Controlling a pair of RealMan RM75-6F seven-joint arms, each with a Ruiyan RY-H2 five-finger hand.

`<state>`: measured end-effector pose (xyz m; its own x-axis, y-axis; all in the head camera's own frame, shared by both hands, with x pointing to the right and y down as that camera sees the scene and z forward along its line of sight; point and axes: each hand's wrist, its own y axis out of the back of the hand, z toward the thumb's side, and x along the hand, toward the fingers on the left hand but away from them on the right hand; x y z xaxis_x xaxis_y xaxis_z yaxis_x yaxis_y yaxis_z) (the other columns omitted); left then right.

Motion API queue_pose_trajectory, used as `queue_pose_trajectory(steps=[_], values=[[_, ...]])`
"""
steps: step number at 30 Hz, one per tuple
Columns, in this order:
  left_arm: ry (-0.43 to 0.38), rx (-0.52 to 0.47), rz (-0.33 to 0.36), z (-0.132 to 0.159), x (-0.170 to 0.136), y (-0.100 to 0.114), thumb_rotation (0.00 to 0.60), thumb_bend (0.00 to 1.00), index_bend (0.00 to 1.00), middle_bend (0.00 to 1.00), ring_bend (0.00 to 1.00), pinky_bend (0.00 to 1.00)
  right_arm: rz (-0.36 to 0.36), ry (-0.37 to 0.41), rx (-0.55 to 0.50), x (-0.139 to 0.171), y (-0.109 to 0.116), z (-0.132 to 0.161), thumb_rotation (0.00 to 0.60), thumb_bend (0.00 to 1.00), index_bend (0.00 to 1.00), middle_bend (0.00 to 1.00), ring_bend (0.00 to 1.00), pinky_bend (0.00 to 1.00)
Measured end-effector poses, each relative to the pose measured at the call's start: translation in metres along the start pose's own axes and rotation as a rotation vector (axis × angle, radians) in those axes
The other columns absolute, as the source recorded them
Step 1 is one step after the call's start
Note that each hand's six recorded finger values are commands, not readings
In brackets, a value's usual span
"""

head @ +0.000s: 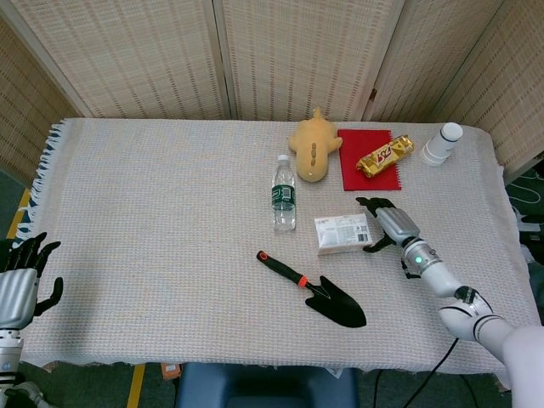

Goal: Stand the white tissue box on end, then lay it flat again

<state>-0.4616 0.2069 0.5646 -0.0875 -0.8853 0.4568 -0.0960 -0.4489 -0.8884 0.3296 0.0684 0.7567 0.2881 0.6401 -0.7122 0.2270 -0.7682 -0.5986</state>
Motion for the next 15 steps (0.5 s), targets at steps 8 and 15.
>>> queue_pose_trajectory(steps=[8, 15], values=[[0.002, -0.007, 0.001, -0.001, 0.001, 0.0, 0.6, 0.49, 0.16, 0.0, 0.0, 0.09, -0.026, 0.057, -0.07, 0.042, 0.019, 0.003, 0.6, 0.0, 0.0, 0.04, 0.0, 0.0], [0.004, -0.008, -0.008, -0.001, 0.002, -0.002, 0.6, 0.48, 0.16, 0.0, 0.0, 0.09, -0.245, 0.115, -0.111, 0.12, 0.038, 0.004, 0.6, 0.0, 0.0, 0.04, 0.04, 0.0]])
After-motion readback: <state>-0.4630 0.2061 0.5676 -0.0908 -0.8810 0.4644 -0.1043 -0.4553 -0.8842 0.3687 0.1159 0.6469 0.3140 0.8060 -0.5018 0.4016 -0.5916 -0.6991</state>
